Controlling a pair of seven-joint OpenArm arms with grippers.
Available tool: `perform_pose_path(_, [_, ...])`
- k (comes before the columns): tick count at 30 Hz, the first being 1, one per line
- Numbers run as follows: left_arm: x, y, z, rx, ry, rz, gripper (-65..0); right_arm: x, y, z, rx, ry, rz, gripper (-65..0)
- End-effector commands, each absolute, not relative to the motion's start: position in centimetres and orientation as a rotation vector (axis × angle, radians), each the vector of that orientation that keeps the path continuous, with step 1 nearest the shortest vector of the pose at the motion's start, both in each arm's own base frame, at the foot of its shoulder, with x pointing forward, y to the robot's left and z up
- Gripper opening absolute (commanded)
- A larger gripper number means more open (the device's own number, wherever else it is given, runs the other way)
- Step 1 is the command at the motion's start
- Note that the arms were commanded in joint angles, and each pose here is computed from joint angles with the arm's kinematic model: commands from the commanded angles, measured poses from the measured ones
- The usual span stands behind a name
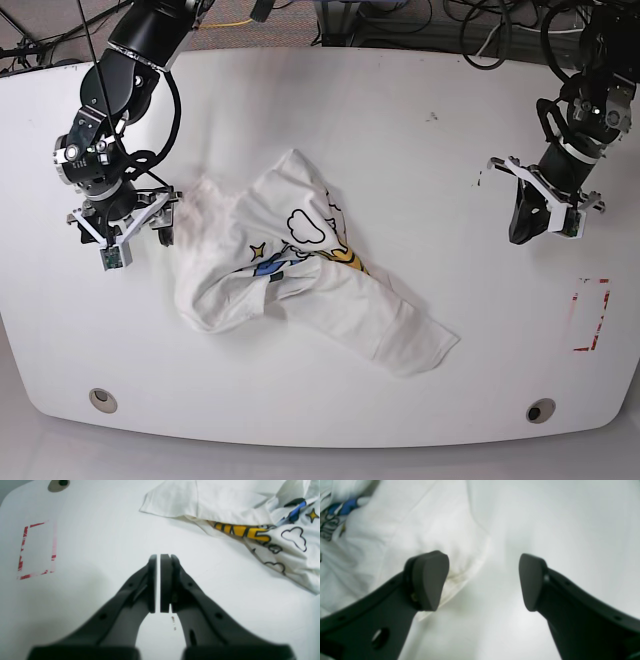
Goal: Fold the T-shirt properly
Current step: 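Move the right gripper to the shirt's collar edge and grasp it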
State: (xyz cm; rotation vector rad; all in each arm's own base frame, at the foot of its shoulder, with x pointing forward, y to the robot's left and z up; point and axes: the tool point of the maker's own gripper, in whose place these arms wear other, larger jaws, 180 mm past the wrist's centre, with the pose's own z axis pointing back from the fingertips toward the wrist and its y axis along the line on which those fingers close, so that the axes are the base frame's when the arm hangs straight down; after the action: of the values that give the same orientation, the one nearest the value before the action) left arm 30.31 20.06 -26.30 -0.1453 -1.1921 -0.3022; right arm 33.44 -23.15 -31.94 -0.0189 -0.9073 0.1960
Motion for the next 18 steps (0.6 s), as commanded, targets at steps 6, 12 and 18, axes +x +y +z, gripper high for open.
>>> perform_pose_path(6, [29.8,20.0,-26.1,-0.152,-1.205,-0.304,-65.0,33.6,-20.8,-33.7,0.149,-0.918,0.154,-20.3])
perform_pose_path(12, [29.6,19.8,-26.7,-0.113,-1.206,-0.320,-65.0,35.3,-22.3,-35.6,0.299,-0.907,0.011,-20.5])
perform_pose_path(18, [29.0,19.7,-27.3,-0.109,-1.191,-0.322,-65.0,37.8,-24.9,-35.8,0.362,-0.907,-0.073,-20.5])
